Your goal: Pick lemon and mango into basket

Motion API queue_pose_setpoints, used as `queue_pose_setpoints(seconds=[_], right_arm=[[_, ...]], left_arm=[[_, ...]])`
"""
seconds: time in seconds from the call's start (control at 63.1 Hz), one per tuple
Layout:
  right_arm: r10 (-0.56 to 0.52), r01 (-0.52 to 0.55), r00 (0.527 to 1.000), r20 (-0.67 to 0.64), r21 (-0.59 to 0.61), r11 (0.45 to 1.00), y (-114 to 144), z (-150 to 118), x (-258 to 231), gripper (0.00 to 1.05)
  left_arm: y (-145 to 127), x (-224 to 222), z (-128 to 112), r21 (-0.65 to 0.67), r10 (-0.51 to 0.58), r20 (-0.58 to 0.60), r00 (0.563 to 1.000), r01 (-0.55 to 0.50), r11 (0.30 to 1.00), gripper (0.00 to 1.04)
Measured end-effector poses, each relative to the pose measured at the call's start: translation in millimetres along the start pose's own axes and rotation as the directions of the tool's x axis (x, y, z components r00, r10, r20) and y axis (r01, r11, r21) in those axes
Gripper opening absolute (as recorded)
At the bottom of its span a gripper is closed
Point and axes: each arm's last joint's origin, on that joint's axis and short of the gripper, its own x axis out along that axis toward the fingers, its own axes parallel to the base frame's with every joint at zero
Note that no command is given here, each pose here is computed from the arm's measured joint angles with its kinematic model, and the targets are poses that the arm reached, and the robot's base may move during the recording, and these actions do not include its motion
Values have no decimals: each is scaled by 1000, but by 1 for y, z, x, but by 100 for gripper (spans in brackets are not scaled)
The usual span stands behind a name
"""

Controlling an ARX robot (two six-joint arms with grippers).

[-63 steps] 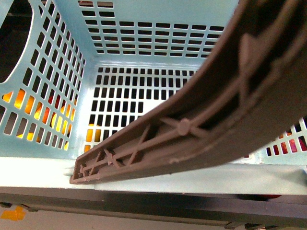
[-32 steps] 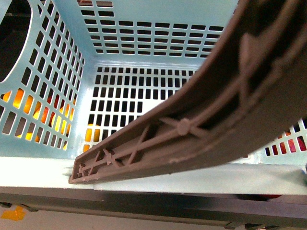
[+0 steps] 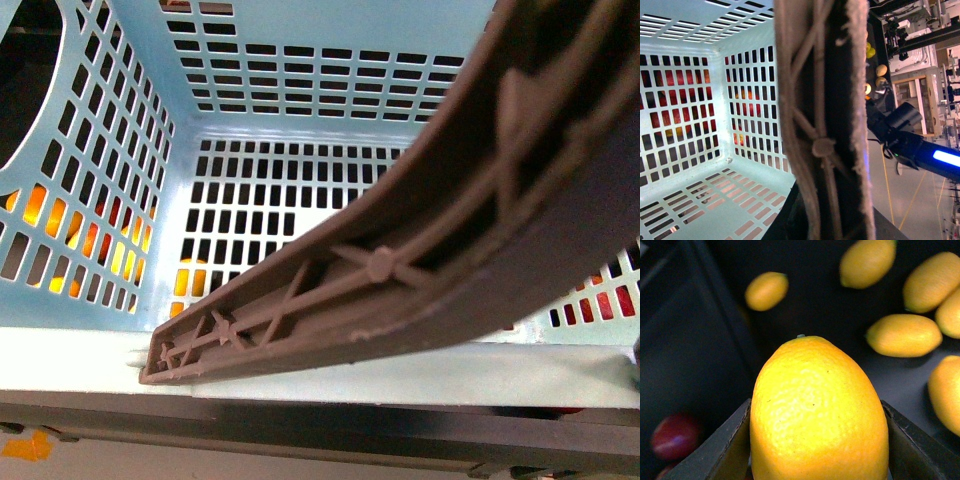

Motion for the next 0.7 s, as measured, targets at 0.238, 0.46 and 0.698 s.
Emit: queue_pose_setpoints(seconds=[0.238, 0.46, 0.698], right_arm=[[287, -278, 955, 79, -112, 954, 78, 19, -74, 63], [463, -438, 881, 99, -201, 876, 154, 18, -112, 63], [603, -590, 798, -6, -218, 778, 217, -17, -113, 62]], left_arm=[[0, 0, 0, 0, 0, 0, 1000, 0, 1000, 5], [0, 0, 0, 0, 0, 0, 1000, 0, 1000, 5], [0, 0, 0, 0, 0, 0, 1000, 0, 1000, 5]])
